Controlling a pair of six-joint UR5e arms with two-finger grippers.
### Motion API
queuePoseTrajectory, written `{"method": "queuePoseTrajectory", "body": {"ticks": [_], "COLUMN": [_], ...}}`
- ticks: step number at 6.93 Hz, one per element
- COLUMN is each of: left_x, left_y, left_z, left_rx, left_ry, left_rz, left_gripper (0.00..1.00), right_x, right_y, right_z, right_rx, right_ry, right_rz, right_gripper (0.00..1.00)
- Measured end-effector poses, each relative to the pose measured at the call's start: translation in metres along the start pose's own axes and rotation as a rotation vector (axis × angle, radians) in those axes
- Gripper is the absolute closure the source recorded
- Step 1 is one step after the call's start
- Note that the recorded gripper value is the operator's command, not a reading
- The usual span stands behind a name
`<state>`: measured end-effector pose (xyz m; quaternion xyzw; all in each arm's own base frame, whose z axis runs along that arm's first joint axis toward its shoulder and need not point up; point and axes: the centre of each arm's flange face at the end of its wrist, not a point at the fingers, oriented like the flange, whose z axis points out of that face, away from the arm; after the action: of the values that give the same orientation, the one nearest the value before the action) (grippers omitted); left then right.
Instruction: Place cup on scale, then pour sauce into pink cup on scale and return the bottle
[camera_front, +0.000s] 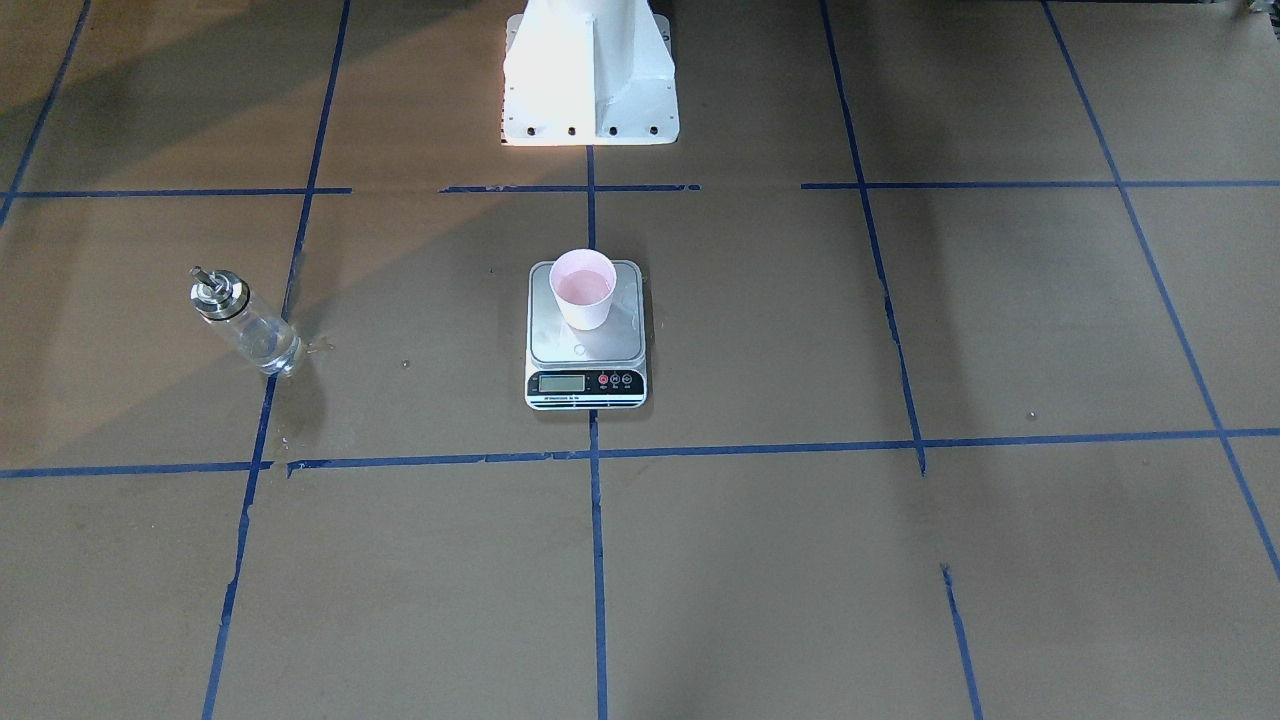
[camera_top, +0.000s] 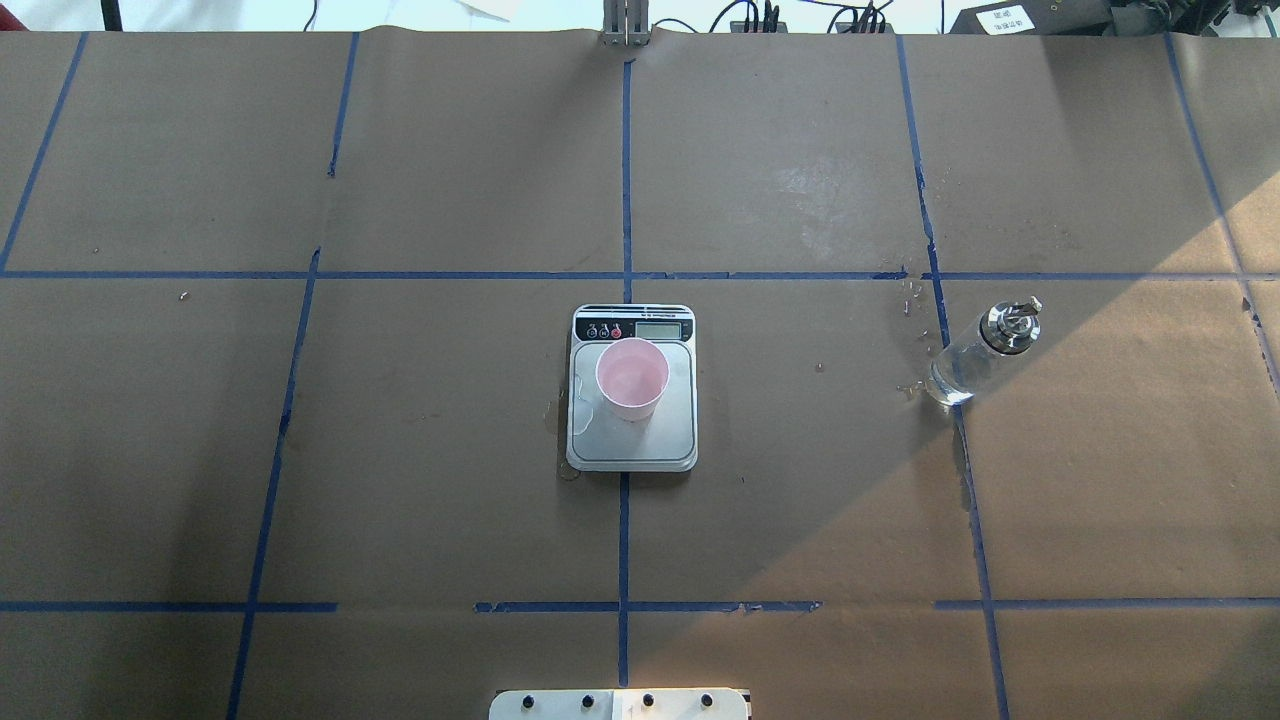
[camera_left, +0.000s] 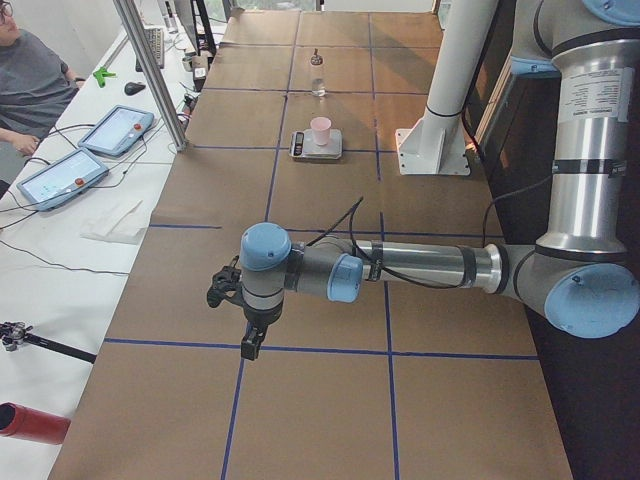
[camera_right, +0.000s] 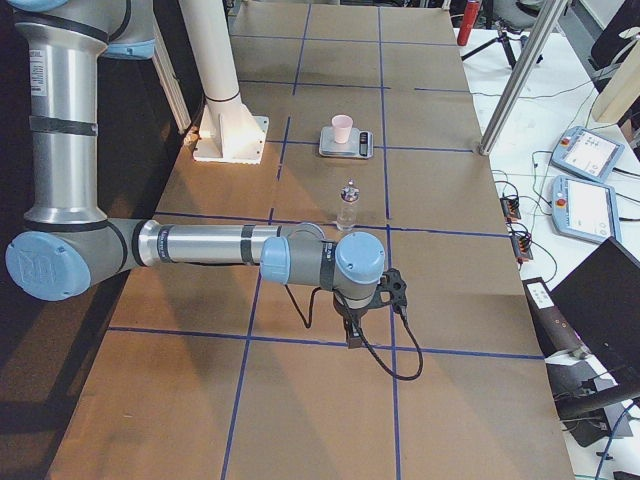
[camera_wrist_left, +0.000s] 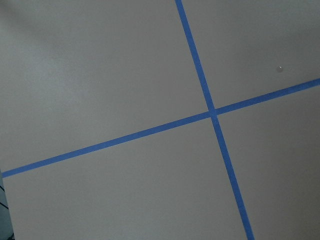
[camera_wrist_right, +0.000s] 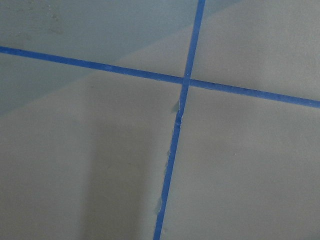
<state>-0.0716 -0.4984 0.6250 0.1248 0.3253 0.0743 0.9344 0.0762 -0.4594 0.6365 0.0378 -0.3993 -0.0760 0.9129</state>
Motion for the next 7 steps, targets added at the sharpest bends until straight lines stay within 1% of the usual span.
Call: {"method": "queuePoseTrajectory", "body": {"ticks": [1,2,4,5,7], "left_x": [0.003,0.005,0.006,0.006,0.006], "left_y": [-0.004,-0.005,-0.006,-0.006,-0.006], "left_z": [-0.003,-0.005,-0.006,-0.006,-0.006], "left_rx": [0.038,0.057,0.067,0.067,0.068], "left_ry": [0.007,0.009,0.01,0.01,0.011], "left_rz": [-0.027,-0.04,-0.045,-0.046,-0.045], "left_gripper": [0.0,0.0,0.0,0.0,0.0], "right_x": [-0.002,-0.006,-0.014,-0.015,-0.015], "right_y": [-0.004,-0.01,-0.023,-0.026,-0.029], "right_z": [-0.003,-0.008,-0.017,-0.019,-0.02], "right_rx": [0.006,0.016,0.035,0.044,0.067], "right_ry": [0.001,0.003,0.005,0.007,0.012], "right_rz": [0.019,0.062,0.135,0.148,0.144], "right_gripper": [0.0,0.0,0.0,0.0,0.0]}}
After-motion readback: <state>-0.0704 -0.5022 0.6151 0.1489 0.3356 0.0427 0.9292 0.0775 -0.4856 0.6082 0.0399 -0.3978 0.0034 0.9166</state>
